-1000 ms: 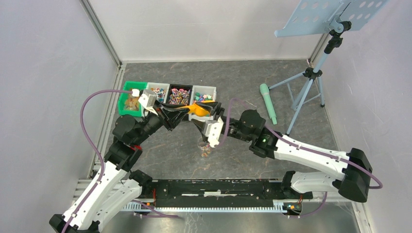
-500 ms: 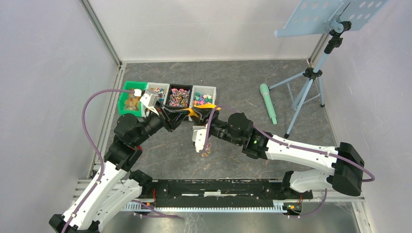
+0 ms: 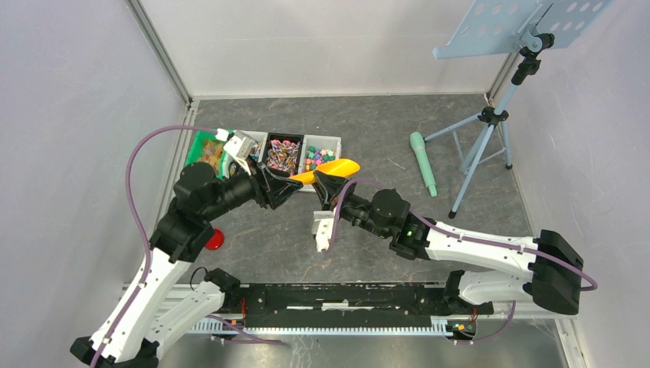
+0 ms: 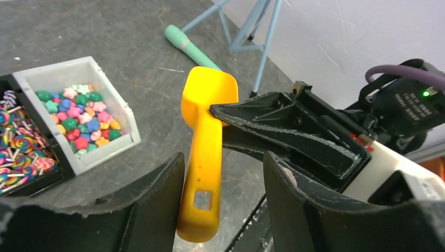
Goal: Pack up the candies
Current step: Adjust the spatula, then scoop the fake candies from the storage box.
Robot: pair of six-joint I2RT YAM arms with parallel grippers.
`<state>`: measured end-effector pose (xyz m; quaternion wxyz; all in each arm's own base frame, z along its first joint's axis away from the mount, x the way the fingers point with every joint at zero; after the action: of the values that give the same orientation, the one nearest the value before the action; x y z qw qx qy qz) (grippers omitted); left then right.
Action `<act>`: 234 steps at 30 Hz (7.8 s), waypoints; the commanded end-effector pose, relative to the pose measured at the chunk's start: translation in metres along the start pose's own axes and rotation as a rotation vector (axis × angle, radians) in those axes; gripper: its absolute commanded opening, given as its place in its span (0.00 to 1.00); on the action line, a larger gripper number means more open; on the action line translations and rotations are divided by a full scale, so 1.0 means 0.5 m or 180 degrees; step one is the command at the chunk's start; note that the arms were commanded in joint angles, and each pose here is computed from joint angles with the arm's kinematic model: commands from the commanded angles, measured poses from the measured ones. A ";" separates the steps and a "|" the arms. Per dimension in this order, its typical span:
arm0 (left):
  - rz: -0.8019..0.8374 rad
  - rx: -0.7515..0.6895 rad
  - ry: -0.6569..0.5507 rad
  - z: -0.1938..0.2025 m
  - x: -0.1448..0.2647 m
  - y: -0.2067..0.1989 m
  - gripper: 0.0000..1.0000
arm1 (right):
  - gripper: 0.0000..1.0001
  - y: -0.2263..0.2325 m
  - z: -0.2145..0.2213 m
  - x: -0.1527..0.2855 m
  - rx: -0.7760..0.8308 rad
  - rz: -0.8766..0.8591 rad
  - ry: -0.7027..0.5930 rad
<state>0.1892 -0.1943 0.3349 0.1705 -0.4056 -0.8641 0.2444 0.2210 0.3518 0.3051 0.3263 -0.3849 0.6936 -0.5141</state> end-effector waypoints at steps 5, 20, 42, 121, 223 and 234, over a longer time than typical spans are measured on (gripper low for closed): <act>0.0031 -0.0236 0.1057 0.024 0.035 -0.037 0.66 | 0.00 -0.034 0.017 0.032 0.0329 0.0172 0.0077; -0.0035 -0.0604 0.1582 0.013 -0.003 -0.028 0.69 | 0.00 -0.030 0.016 0.045 0.0183 0.0281 0.0007; -0.0307 -0.0736 0.1992 0.078 -0.049 0.026 0.53 | 0.00 -0.009 -0.003 0.048 0.0114 0.0226 -0.0209; -0.3893 0.0078 0.2894 -0.005 0.104 0.480 0.02 | 0.98 0.025 0.021 0.297 -0.2679 0.0437 0.0142; -0.3023 0.0181 0.2718 0.129 -0.100 0.453 0.02 | 0.70 0.187 0.464 -0.122 -0.4268 0.0829 0.2280; -0.2957 0.0243 0.2711 0.135 -0.106 0.449 0.02 | 0.58 0.283 0.533 -0.126 -0.4249 0.0852 0.2883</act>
<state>0.3175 -0.1128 0.1442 0.6136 -0.0112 -0.7885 -0.0391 0.4372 0.3057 0.0974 -0.2254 -0.1864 0.9538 -0.0685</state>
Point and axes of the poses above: each gripper's point midway between its finger pads, its own x axis back along the fingers, its own y axis along the line the jaws close on, z = x × y, the point moved 1 cm from there along x, back along the fingers, and after that the axes turned 10 degrees about x, right-handed, at the moved point
